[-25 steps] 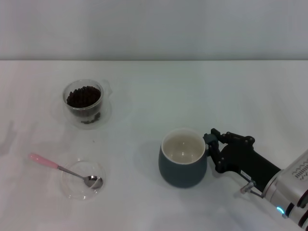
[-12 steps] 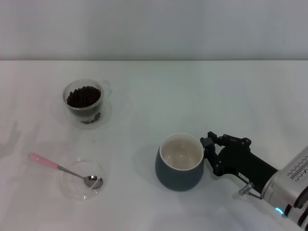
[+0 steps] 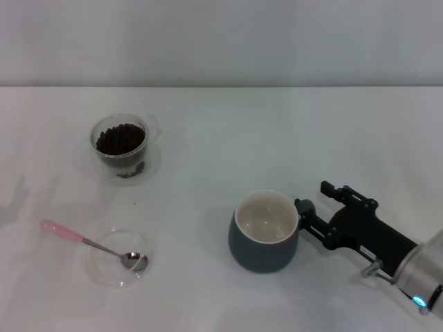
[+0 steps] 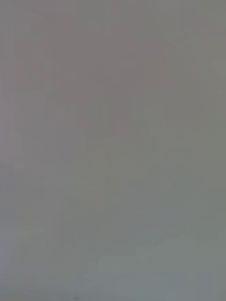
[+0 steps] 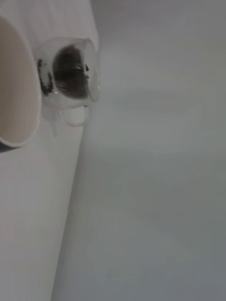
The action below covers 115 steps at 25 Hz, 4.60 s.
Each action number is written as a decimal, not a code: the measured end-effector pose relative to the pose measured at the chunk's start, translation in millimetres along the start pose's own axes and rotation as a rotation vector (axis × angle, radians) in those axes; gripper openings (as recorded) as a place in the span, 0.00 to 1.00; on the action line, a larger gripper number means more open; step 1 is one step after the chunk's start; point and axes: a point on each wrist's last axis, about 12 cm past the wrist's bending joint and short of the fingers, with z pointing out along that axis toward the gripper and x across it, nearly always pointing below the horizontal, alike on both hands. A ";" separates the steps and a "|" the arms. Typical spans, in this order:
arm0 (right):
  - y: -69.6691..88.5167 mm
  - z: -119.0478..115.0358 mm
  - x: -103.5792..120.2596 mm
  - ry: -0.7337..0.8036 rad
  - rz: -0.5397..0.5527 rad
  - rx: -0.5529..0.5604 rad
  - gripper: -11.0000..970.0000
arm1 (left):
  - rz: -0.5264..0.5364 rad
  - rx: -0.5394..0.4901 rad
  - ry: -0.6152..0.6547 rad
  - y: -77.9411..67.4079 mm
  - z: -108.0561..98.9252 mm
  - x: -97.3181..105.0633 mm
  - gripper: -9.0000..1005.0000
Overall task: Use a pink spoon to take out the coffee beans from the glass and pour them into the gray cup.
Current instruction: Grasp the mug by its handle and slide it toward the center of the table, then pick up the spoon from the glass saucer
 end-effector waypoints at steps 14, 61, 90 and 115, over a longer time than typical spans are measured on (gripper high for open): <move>-24.6 -26.0 5.9 0.040 0.089 -0.079 0.75 | 0.003 0.003 -0.007 -0.1 0.6 -1.0 0.86; -95.2 -19.1 -42.4 -0.249 -0.059 0.366 0.74 | -0.911 0.081 0.581 10.7 -30.8 24.8 0.86; -97.4 -2.1 -52.9 -0.254 -0.066 0.348 0.74 | -0.887 0.130 0.679 -17.2 -14.6 39.8 0.77; -96.9 -7.2 -47.0 -0.235 -0.057 0.360 0.74 | -0.898 0.142 0.683 -25.7 -17.4 44.0 0.16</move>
